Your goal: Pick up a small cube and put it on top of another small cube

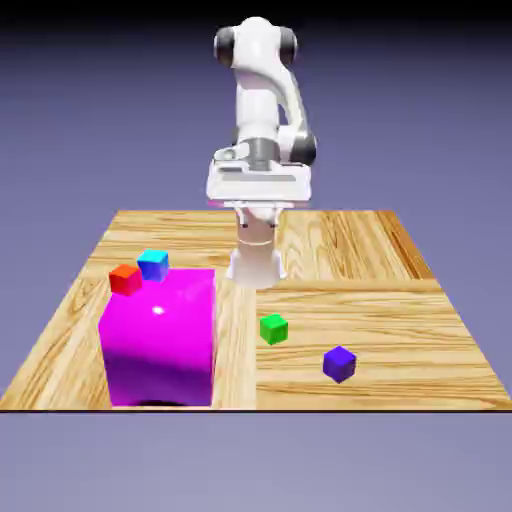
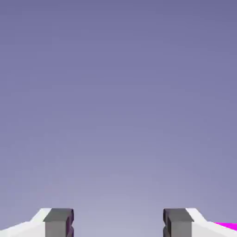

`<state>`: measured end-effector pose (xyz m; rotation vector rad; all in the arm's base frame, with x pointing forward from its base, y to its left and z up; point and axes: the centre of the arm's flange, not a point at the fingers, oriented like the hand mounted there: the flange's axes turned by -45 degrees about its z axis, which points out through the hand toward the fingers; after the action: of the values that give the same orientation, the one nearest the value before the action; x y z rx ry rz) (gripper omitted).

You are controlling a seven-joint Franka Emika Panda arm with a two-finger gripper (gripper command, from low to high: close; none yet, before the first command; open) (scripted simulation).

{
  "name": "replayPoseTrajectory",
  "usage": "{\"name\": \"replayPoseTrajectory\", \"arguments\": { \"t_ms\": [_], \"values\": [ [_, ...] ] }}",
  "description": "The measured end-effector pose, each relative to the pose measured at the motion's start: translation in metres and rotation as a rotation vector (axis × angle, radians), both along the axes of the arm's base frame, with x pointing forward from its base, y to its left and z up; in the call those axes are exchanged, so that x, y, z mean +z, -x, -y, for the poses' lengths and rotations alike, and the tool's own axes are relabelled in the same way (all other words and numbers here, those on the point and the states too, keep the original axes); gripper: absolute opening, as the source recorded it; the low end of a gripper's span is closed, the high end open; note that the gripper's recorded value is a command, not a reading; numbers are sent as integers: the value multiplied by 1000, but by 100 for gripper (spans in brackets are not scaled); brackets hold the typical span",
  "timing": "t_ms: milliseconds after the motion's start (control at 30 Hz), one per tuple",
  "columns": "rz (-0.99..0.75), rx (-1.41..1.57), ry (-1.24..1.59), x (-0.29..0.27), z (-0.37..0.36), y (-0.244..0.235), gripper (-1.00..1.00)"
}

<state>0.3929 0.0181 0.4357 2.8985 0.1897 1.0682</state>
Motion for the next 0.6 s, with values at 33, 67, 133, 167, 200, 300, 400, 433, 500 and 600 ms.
{"name": "replayPoseTrajectory", "arguments": {
  "t_ms": [33, 67, 133, 167, 200, 300, 400, 433, 500, 600],
  "values": [
    [-75, 41, 50, -19, -10, -1, 0],
    [-149, 82, 101, -38, -20, -2, 0],
    [-295, 164, 202, -76, -37, 2, 0],
    [-367, 205, 253, -95, -44, 5, 0],
    [-437, 245, 304, -113, -51, 9, 0],
    [-637, 368, 459, -164, -66, 28, 0],
    [-817, 494, 618, -208, -76, 51, 0],
    [-871, 536, 672, -221, -79, 59, 0],
    [-967, 628, 786, -243, -85, 77, 0],
    [-1085, 757, 954, -271, -88, 102, 0]
  ]
}}
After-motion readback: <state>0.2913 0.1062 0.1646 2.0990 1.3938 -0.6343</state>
